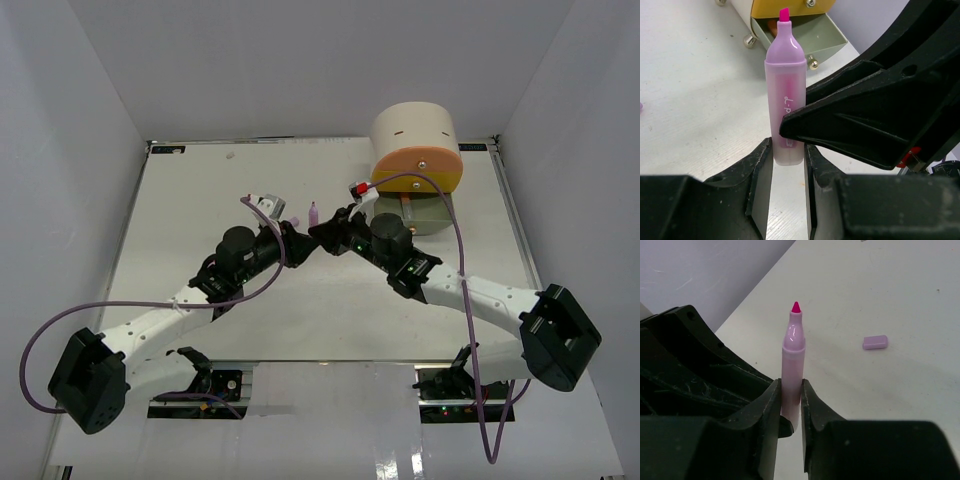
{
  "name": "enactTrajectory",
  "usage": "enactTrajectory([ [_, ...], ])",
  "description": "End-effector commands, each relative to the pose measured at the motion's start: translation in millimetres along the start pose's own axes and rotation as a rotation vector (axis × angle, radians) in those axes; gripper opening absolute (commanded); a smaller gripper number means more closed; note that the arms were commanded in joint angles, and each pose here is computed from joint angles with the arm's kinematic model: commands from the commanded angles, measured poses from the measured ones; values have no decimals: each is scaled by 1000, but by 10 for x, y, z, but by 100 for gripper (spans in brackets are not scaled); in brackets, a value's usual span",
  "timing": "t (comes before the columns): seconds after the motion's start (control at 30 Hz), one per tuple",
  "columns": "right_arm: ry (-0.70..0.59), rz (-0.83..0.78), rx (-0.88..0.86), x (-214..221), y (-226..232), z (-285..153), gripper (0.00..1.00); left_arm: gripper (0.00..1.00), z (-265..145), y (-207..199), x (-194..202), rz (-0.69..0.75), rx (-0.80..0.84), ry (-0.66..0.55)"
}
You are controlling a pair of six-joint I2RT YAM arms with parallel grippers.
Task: Sort the stationery into containers
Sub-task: Pick up the pen from the center of the board.
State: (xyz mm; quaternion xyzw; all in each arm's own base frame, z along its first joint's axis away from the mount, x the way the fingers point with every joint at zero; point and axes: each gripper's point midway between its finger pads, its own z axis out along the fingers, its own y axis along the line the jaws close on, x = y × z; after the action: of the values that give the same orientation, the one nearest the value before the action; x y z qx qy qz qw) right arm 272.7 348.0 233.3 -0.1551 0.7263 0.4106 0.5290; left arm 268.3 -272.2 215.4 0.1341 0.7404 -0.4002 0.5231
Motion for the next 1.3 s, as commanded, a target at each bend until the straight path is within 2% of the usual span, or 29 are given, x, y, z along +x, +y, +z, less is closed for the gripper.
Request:
enactTrajectory([
  [0.0,-69,0,-38,-246,133,22,18,6,-67,-146,-123,30,60,-50],
  [0.03,-65,0,-38,-231,128,20,16,9,-67,-151,-124,32,63,-50],
  [0.13,-64,-7,-51,-242,151,-12,8,27,-75,-148,-84,37,68,-40],
  [0.17,-60,-13,-52,-232,145,-21,8,38,-88,-158,-84,40,73,-39],
  [0.27,-47,-46,-50,-249,96,-84,8,54,-131,-154,-67,43,74,-34],
  [0.3,-30,-55,-69,-242,83,-106,8,62,-146,-145,-62,44,71,-34],
  [0.43,33,-87,-102,-194,-59,-226,8,74,-231,-164,-83,62,87,-45],
  [0.6,104,-133,-200,-210,-198,-450,8,81,-265,-195,-169,106,123,-39],
  [0.67,129,-143,-233,-215,-212,-525,8,82,-265,-277,-171,118,185,-27],
  [0.9,163,-188,-419,-264,-75,-734,8,82,-227,-453,-336,154,355,-25],
  [1.07,192,-199,-493,-199,4,-766,8,82,-223,-723,-473,202,510,-35],
  [1.27,197,-209,-529,-214,56,-784,8,77,-120,-798,-534,202,562,-11],
])
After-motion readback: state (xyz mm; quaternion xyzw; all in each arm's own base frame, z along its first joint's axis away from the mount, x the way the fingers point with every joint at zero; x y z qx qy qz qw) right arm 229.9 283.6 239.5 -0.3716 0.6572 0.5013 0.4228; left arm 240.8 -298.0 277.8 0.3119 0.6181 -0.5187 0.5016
